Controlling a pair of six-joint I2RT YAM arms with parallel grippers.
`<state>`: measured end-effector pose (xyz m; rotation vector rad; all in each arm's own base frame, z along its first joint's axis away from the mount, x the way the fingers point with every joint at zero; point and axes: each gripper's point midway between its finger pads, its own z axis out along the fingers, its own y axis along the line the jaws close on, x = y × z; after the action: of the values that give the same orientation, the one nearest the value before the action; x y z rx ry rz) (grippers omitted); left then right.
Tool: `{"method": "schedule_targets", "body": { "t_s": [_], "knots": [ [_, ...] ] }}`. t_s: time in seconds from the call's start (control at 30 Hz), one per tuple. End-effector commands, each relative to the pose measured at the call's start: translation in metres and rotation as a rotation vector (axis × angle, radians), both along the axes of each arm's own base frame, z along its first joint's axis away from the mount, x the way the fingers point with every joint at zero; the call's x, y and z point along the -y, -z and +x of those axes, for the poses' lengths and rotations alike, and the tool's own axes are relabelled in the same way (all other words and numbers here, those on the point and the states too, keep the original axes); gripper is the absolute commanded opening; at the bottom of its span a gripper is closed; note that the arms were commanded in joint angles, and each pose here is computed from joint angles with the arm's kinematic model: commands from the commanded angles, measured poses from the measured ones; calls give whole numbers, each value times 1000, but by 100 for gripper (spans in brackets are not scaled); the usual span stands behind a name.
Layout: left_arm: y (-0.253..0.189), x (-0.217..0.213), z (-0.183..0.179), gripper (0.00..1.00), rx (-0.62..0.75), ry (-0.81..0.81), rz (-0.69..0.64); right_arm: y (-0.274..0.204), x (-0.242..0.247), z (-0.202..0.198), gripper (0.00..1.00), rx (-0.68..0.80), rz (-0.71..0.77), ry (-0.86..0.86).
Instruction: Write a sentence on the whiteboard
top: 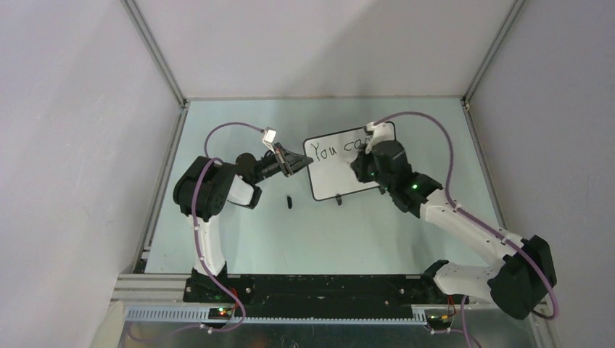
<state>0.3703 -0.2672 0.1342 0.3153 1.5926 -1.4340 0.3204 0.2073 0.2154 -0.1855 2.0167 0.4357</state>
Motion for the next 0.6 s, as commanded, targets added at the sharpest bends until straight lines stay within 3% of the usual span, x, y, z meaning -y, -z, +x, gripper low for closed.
{"method": "schedule_targets", "body": {
  "t_s": [0.0, 0.23, 0.57],
  "knots": [
    [-21, -2, -1, 0, 90, 15, -15, -1, -32, -9, 0, 89, -69, -72],
    [-20, -2, 0, 0, 86, 16, -16, 17, -74, -34, 0, 137, -143, -175],
    [-17, -2, 1, 0, 74, 17, -17, 34, -92, -35, 0, 161, -200, -167]
  ]
}}
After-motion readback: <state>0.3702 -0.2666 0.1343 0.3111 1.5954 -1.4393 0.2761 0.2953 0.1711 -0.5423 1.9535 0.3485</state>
